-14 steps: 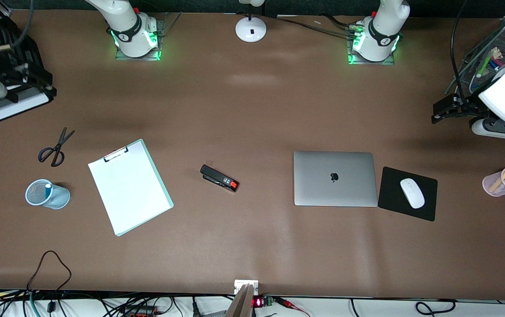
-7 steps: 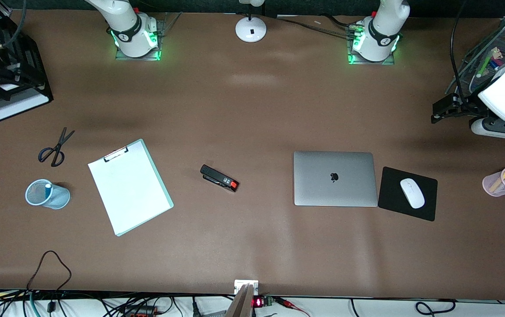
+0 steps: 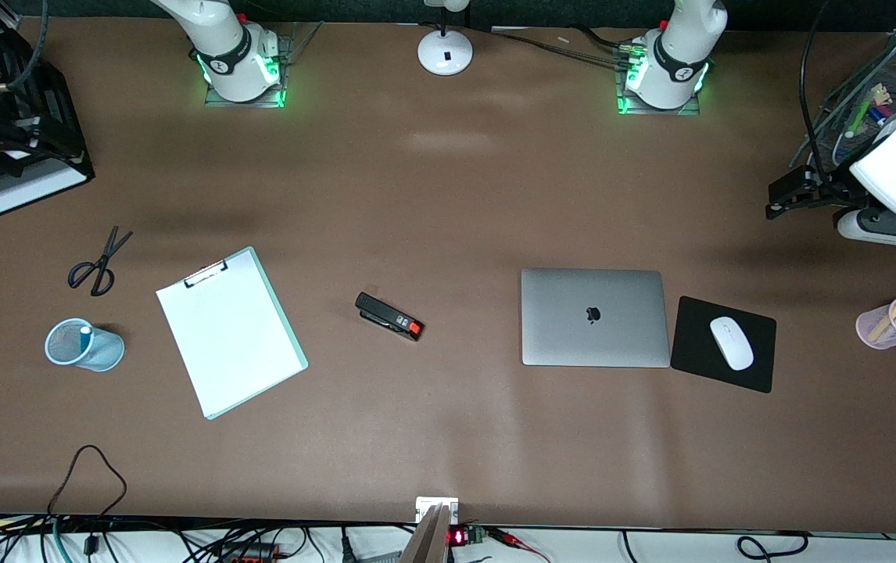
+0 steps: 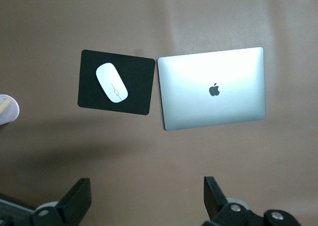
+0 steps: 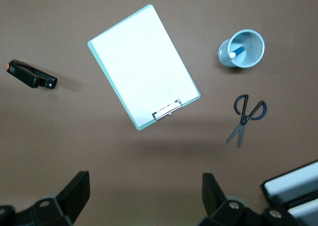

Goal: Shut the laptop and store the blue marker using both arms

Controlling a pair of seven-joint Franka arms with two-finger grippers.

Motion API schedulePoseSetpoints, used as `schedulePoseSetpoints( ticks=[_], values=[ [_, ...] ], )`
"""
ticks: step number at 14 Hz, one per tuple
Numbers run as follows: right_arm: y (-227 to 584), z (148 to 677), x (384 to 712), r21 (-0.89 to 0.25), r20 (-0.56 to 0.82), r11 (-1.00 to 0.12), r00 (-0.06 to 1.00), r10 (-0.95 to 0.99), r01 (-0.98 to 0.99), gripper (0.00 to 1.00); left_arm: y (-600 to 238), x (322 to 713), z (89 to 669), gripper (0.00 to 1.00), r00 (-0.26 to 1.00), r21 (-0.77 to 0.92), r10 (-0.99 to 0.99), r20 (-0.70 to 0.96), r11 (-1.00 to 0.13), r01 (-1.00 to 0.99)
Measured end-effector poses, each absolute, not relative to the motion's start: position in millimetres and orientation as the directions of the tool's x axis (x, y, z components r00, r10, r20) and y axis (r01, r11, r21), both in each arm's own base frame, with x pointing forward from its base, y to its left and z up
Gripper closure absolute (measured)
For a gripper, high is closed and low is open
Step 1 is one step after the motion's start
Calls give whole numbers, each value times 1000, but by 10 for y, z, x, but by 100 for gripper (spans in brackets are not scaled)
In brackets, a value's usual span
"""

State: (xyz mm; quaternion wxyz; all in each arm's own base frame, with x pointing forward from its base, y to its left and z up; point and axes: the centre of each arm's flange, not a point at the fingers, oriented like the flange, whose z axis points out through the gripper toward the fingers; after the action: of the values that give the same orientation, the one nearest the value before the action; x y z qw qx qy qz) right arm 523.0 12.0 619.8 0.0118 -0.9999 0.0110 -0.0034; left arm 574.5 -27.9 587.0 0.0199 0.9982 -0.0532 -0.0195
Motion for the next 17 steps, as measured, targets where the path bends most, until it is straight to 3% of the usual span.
schedulePoseSetpoints(
  ticks=[17],
  values=[
    [203, 6290, 5171, -24, 14, -1000, 1000, -4, -4, 0, -279, 5746, 5879, 0, 994, 42, -107, -35, -994, -106]
  ],
)
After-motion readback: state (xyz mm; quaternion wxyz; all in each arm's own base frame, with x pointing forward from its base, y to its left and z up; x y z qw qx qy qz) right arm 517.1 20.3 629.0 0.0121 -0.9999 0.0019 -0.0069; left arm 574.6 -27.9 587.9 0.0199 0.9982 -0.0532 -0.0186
